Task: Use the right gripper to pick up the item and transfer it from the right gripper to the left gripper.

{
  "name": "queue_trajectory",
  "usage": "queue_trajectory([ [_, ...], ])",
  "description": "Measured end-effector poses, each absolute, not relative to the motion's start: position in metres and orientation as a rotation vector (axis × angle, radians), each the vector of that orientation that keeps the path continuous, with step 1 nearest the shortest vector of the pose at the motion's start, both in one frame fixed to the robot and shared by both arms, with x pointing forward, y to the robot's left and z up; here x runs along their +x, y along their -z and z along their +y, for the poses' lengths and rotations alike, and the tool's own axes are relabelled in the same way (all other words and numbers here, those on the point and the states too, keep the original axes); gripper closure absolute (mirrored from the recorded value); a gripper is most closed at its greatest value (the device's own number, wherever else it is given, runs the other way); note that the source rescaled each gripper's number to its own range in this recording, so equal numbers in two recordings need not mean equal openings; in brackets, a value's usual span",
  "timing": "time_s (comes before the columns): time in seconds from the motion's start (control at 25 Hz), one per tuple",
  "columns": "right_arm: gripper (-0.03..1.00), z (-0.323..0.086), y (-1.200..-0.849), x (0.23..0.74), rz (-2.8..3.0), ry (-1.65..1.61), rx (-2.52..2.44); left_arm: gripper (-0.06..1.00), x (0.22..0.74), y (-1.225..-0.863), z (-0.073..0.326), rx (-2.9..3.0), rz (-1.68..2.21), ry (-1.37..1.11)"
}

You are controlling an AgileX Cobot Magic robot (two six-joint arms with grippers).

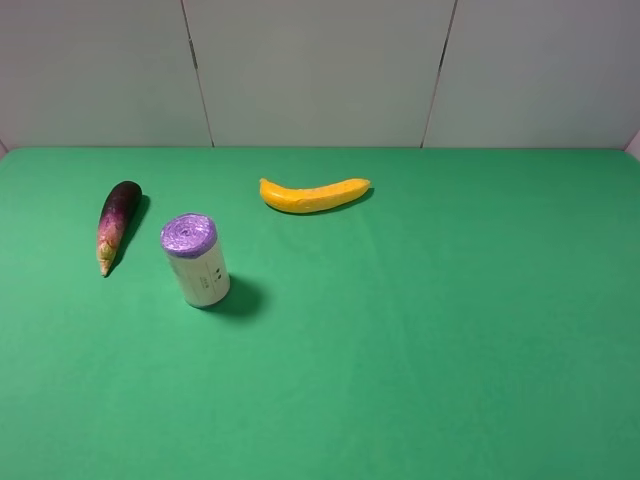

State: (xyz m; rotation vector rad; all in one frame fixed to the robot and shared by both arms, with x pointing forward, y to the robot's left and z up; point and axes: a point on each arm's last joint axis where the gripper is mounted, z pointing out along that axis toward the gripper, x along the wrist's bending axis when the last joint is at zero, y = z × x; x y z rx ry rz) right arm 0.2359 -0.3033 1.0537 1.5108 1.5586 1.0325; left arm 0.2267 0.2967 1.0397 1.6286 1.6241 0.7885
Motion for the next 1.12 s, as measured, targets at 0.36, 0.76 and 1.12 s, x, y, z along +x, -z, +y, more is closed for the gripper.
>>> queue_trajectory([
  [0.36,-0.03,-0.3033,-1.0536,0.2359,1.559,-1.032,1.511,-0.02,0.2267,-1.0397,0.2969,1.629,1.625,-0.790],
  [0.76,-0.03,-0.3033,-1.0536,0.2359,1.559,-1.032,1.511,-0.02,0.2267,-1.0397,0.2970,1.629,1.625,-0.791],
  [1.12,-0.03,-0.3033,-1.0536,0.2359,1.559,-1.032,1.511,-0.02,0.2268,-1.0398,0.2970,1.628,1.624,-0.793],
])
